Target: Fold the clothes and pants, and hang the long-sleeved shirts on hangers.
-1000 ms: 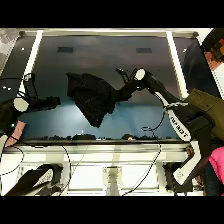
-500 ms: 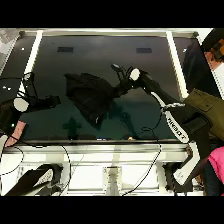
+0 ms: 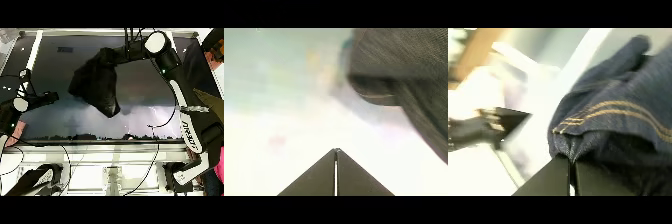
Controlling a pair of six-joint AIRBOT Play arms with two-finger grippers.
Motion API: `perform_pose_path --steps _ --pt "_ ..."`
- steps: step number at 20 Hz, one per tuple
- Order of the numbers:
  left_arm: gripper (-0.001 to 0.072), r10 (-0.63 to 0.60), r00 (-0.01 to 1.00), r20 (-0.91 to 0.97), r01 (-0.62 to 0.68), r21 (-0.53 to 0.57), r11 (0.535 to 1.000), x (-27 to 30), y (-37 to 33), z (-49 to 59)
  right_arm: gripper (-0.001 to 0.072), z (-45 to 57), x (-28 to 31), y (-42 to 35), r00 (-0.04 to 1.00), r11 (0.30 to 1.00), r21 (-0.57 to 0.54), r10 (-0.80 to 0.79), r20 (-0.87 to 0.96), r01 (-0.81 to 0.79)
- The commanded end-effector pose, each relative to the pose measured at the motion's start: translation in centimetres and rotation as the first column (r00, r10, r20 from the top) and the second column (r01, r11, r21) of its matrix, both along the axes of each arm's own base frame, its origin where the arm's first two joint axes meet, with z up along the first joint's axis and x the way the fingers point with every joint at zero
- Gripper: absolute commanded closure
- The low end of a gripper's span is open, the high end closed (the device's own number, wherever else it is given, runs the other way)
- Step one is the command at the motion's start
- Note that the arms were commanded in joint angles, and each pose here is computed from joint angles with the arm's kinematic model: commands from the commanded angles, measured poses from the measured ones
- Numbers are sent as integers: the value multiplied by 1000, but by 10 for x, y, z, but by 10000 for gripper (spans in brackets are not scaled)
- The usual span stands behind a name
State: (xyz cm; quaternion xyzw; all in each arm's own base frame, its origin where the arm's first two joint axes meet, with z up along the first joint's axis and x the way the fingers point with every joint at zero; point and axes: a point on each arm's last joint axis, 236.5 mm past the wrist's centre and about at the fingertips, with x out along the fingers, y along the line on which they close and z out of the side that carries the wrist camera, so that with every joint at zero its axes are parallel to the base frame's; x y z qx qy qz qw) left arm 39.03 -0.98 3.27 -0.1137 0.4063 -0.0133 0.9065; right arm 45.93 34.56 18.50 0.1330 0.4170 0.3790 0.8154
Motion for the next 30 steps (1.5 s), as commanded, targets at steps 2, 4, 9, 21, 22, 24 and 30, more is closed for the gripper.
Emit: perform_pose_path --steps 2,4,9,21,22,24,30 --pt "698 9 1000 16 -8 -18 1000 3 -2 3 681 -68 29 -90 983 918 -360 -182 0 170" --pt "698 8 1000 15 -8 -19 1000 3 -2 3 678 -91 41 -132 972 858 -469 -236 -3 207" --pt "695 19 999 49 -18 -14 1000 9 1 8 214 -109 68 -223 918 786 -526 -396 -22 326" --pt "229 35 999 38 -33 -38 999 57 3 -22 295 -147 -78 -114 738 988 -44 78 -670 -145" --pt "229 28 998 54 -26 -31 999 61 3 -15 296 -163 -90 -107 702 985 -39 91 -706 -167" --pt "229 7 997 75 -6 -9 1000 65 4 -8 302 -182 -111 -86 646 982 3 127 -753 -190" --pt "230 7 997 78 -7 -9 1000 65 4 -7 299 -229 -118 -52 606 983 -27 89 -791 -180"
